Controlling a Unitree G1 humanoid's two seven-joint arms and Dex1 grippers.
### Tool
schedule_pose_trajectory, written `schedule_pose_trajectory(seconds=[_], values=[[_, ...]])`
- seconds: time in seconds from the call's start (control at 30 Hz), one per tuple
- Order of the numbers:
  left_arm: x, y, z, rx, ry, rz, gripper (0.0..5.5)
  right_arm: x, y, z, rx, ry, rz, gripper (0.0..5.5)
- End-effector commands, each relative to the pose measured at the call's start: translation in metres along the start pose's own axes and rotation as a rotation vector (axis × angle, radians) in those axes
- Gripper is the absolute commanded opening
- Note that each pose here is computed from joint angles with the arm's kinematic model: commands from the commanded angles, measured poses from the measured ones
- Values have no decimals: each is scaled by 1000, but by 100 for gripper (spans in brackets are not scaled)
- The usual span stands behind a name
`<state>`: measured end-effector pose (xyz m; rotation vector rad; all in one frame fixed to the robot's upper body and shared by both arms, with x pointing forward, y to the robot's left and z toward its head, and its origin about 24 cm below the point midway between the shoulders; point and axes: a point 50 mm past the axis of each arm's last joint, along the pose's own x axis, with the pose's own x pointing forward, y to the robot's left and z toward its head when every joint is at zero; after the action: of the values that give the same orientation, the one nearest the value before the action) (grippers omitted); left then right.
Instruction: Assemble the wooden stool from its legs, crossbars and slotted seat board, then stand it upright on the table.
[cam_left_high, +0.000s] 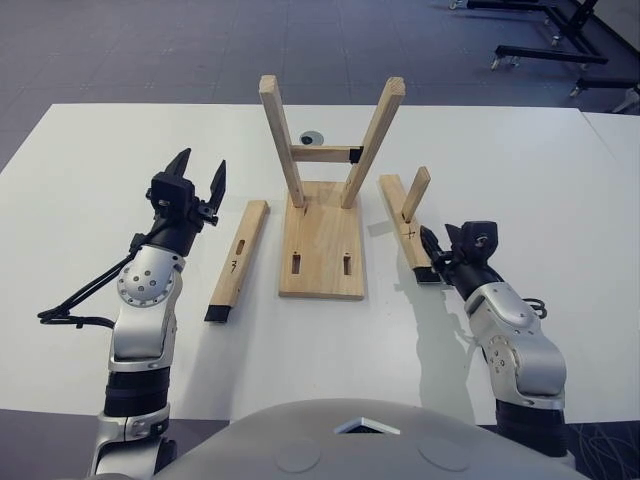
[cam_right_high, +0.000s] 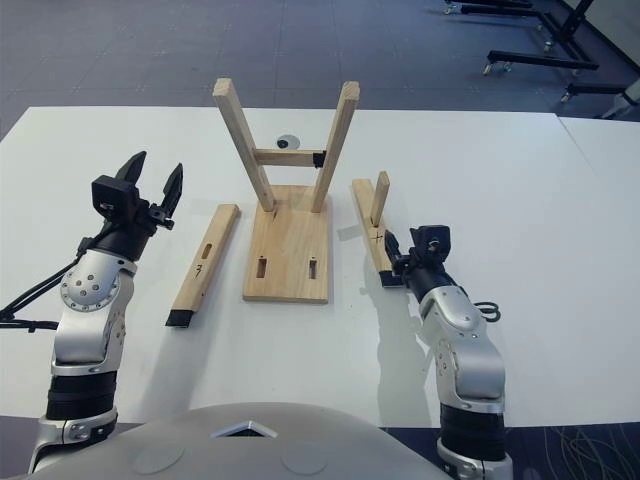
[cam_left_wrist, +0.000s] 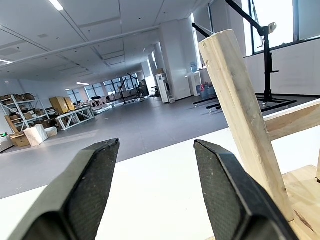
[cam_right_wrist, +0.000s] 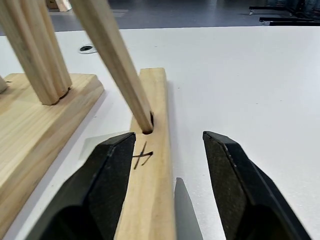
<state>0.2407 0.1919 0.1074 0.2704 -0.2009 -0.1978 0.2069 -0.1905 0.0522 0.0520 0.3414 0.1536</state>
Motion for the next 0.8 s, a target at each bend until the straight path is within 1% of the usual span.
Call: schedule_pose_trajectory(seconds=[0.03, 0.13, 0.43, 0.5, 0.57, 0.8], values=[[3, -3, 0, 8, 11, -14, 272, 7, 7, 3, -21, 27, 50, 249], [4, -3, 0, 10, 9, -22, 272, 13, 6, -1, -19, 49, 51, 249], [6, -1, -1, 11, 7, -17, 272, 16, 7, -12, -39, 116, 38, 396], [5, -1, -1, 10, 7, -14, 272, 17, 8, -14, -61, 156, 41, 402], [5, -2, -2, 9, 7, -12, 272, 17, 11, -19, -53, 236, 52, 402], [1, -4, -2, 6, 9, 8, 272, 16, 8, -15, -49, 367, 55, 402]])
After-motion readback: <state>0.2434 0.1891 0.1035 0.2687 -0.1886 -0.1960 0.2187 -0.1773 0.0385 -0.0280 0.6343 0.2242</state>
